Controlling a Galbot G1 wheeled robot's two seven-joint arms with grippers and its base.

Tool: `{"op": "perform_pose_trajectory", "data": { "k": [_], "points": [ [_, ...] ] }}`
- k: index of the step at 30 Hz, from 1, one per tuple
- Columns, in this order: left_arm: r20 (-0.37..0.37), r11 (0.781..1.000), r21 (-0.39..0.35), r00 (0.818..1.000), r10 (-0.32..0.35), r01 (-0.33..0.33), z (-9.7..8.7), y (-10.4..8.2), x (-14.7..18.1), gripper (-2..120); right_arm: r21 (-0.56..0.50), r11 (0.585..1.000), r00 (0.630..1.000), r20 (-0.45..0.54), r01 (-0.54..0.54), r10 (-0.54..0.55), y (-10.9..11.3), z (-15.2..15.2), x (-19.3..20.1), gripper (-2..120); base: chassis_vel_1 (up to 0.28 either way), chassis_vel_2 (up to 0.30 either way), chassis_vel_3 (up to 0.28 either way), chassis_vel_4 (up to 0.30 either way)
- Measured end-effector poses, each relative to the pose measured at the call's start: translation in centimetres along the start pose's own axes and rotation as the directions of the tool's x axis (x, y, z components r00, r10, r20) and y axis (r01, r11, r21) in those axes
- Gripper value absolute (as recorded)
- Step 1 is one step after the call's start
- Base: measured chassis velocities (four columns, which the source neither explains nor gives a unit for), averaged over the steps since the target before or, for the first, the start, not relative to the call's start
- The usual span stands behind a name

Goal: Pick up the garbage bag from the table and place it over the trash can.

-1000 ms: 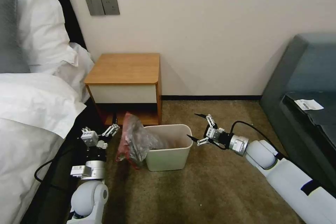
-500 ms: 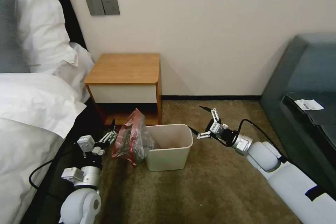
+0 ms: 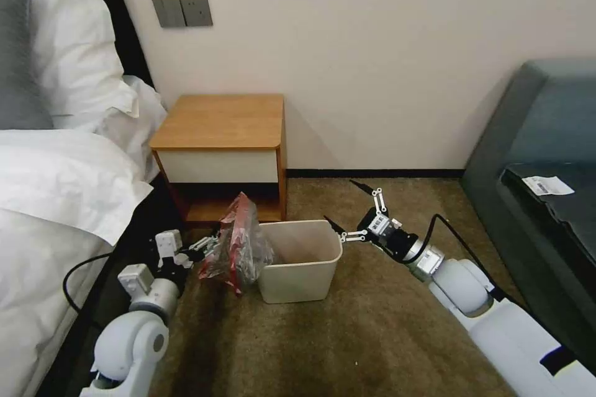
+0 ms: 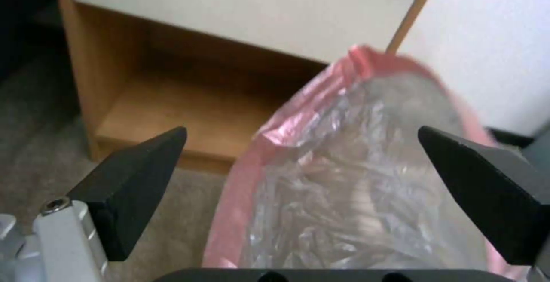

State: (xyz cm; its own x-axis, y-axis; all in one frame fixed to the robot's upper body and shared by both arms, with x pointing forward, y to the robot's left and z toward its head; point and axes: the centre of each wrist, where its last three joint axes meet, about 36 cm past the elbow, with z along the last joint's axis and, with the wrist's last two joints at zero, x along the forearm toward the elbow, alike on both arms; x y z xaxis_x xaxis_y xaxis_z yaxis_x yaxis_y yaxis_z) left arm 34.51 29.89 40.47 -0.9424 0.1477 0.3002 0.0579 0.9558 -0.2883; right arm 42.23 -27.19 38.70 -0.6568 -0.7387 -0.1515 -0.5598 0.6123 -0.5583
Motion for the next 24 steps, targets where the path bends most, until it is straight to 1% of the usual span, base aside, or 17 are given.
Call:
{"op": "perform_pose_trajectory", "data": {
  "k": [3,4,6,9,13,14,17,24],
  "points": [
    [-0.029,1.000,-0.023,0.999,-0.015,0.014,0.5,0.9,-1.5,99,-0.018,1.000,1.000,0.024,0.002,-0.002,0.9,-1.1,0.2,100,0.000,0.000,0.000,0.000],
    [-0.029,1.000,-0.023,0.999,-0.015,0.014,0.5,0.9,-1.5,99,-0.018,1.000,1.000,0.024,0.002,-0.002,0.9,-1.1,0.2,100,0.000,0.000,0.000,0.000],
    [-0.045,0.999,-0.035,0.999,-0.027,0.026,1.0,1.4,-2.5,99,-0.025,1.000,0.999,0.036,0.003,-0.002,1.3,-1.8,0.4,100,0.000,0.000,0.000,0.000],
    [-0.058,0.999,-0.031,0.998,-0.021,0.019,1.5,1.5,-3.3,99,-0.030,1.000,0.999,0.042,0.003,-0.001,1.6,-2.2,0.6,100,0.000,0.000,0.000,0.000],
    [-0.082,0.999,-0.019,0.996,0.033,-0.035,2.5,0.0,-4.0,100,-0.040,0.999,0.999,0.043,0.000,0.001,2.1,-2.4,0.8,100,0.000,0.000,0.000,0.000],
    [-0.082,0.999,-0.019,0.996,0.033,-0.035,2.5,0.0,-4.0,100,-0.040,0.999,0.999,0.043,0.000,0.001,2.1,-2.4,0.8,100,0.000,0.000,0.000,0.000],
    [-0.095,0.998,-0.011,0.994,0.063,-0.064,3.1,-1.1,-4.2,99,-0.048,0.999,0.999,0.046,0.001,0.001,2.5,-2.5,0.8,100,0.000,0.000,0.000,0.000],
    [-0.104,0.996,0.009,0.990,0.092,-0.092,3.7,-2.3,-4.5,99,-0.056,0.998,0.999,0.052,0.003,0.000,3.4,-2.7,0.8,100,0.000,0.000,0.000,0.000]
  ]
}}
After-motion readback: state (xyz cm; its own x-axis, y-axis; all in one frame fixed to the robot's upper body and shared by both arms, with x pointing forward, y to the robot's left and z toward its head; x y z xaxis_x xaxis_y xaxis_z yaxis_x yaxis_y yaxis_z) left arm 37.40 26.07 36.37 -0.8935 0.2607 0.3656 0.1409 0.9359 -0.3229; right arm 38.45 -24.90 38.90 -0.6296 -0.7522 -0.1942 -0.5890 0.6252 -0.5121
